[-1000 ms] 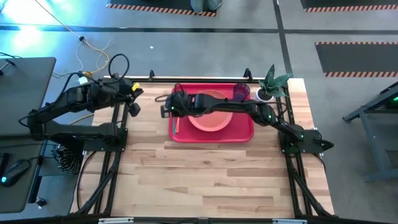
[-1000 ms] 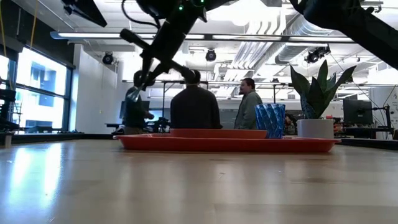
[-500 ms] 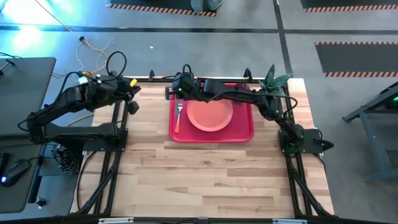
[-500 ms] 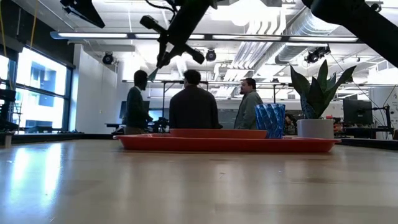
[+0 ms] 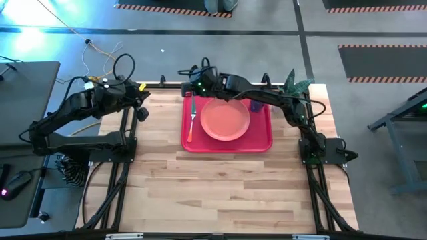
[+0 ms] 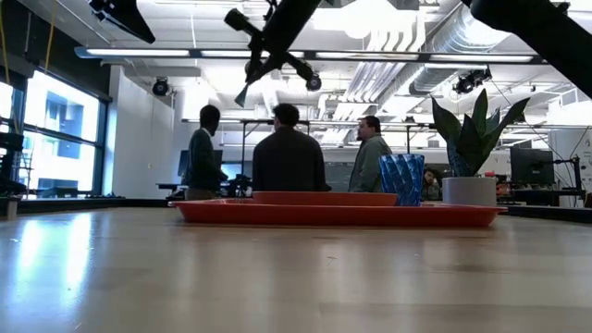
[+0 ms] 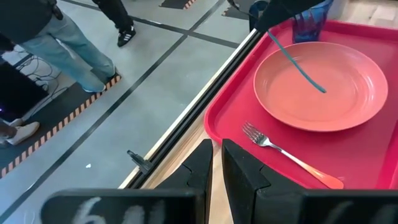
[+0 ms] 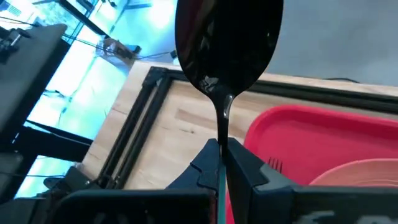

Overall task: Pick and place plate/cup/fork/spoon on tray
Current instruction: Put the black spoon beside the orange fork on the tray

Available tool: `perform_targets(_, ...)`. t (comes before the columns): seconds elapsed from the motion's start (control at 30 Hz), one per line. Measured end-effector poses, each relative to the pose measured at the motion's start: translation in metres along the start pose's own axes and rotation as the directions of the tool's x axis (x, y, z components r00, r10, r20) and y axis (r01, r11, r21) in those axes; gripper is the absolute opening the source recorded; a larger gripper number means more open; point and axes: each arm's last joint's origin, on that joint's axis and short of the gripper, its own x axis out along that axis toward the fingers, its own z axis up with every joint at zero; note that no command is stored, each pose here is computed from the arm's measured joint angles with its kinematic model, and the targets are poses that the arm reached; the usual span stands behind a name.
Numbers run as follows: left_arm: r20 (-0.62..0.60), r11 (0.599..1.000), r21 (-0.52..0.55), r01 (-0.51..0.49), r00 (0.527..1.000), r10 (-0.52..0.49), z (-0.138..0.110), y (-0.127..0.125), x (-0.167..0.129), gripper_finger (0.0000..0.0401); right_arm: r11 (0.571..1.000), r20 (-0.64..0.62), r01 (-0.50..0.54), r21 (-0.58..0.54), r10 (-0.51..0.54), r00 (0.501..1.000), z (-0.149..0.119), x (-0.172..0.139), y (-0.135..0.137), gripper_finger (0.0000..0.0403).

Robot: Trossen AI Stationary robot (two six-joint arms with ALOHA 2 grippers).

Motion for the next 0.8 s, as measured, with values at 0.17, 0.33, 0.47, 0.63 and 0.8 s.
perform_targets(0.17,-0.001,1.000,-0.001,0.016,1.000,-0.016,0.000,-0.001,0.000,0.0025,1.000,-0.034,-0.001,0.014,0.001,0.999,-0.002,0.003,-0.002,0.0000)
perform_targets(0.33,-0.001,1.000,-0.003,0.018,1.000,-0.018,0.000,-0.001,0.000,0.0025,0.997,-0.091,0.072,0.027,-0.069,0.993,-0.016,0.007,-0.006,0.0000)
perform_targets(0.47,-0.001,1.000,-0.003,0.018,1.000,-0.018,0.000,-0.001,0.000,0.0025,0.991,-0.133,0.125,0.038,-0.119,0.984,-0.029,0.008,-0.006,0.0000)
perform_targets(0.63,-0.001,1.000,-0.022,0.019,1.000,-0.019,0.000,-0.001,0.000,0.0025,0.985,-0.183,0.170,0.039,-0.160,0.970,-0.048,0.027,-0.009,0.0000)
perform_targets(0.8,-0.001,0.999,-0.029,0.023,1.000,-0.023,0.000,-0.001,0.000,0.0025,0.979,-0.263,0.196,0.061,-0.173,0.949,-0.068,0.053,-0.015,0.0000)
